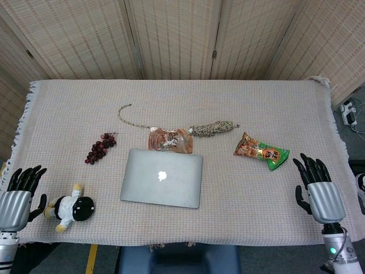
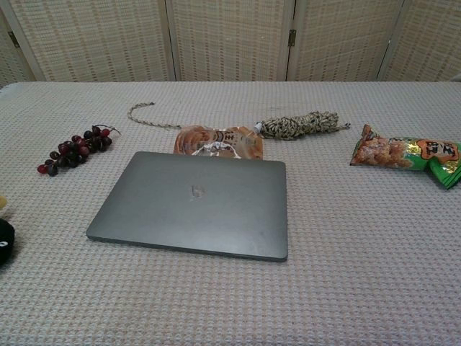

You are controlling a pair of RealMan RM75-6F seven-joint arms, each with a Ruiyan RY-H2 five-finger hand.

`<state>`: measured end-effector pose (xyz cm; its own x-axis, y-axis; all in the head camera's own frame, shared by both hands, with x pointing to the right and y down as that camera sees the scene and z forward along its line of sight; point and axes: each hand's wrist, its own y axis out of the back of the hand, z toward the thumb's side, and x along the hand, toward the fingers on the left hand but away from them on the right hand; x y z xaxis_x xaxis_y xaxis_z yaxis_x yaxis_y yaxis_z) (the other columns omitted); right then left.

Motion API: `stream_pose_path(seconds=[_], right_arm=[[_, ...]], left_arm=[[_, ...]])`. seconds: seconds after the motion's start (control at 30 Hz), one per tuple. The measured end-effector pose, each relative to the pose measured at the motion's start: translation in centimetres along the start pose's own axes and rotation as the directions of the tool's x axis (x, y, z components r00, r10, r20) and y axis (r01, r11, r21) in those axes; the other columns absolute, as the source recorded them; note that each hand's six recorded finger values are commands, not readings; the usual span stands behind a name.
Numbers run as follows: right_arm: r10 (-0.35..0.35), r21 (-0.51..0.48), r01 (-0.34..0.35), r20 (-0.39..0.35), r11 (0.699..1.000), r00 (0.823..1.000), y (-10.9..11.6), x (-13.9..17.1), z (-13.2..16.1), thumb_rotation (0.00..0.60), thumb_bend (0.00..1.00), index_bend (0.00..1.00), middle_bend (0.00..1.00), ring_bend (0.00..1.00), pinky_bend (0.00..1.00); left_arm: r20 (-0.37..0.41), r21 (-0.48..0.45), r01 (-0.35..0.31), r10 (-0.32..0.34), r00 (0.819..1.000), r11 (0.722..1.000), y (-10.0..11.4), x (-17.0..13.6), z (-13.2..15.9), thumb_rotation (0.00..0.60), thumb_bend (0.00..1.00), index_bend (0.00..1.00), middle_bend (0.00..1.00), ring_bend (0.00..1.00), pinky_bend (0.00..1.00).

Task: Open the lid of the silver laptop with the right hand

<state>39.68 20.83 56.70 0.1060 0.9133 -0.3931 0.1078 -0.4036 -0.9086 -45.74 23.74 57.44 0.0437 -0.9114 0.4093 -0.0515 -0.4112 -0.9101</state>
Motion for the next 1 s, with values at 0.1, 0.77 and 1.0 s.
stream_pose_path(seconds=[0.1, 0.77, 1.0], right_arm=[[-0.004, -0.015, 0.004, 0.008, 1.0, 1.0, 0.1, 0.4, -0.5, 0.6, 0.71, 0.0, 0.0, 0.0, 0.0], [0.158, -0.02, -0.166, -0.216, 0.986, 0.964, -2.0, -4.7, 5.8, 0.6, 0.71, 0.0, 0.04, 0.05, 0.0], [0.285, -0.001, -0.302, -0.325, 0.953, 0.902, -4.2, -9.3, 11.5, 0.6, 0.83, 0.0, 0.08, 0.06, 0.0]], left_arm=[[0.006, 0.0, 0.001, -0.001, 1.0, 1.0, -0.1, 0.1, 0.2, 0.6, 0.6, 0.15, 0.13, 0.12, 0.0], [-0.001, 0.0, 0.013, -0.013, 1.0, 1.0, -0.1, -0.5, 0.0, 0.6, 0.6, 0.15, 0.13, 0.12, 0.0], [0.003, 0.0, 0.014, -0.014, 1.0, 1.0, -0.1, -0.5, 0.2, 0.6, 0.6, 0.15, 0.13, 0.12, 0.0]])
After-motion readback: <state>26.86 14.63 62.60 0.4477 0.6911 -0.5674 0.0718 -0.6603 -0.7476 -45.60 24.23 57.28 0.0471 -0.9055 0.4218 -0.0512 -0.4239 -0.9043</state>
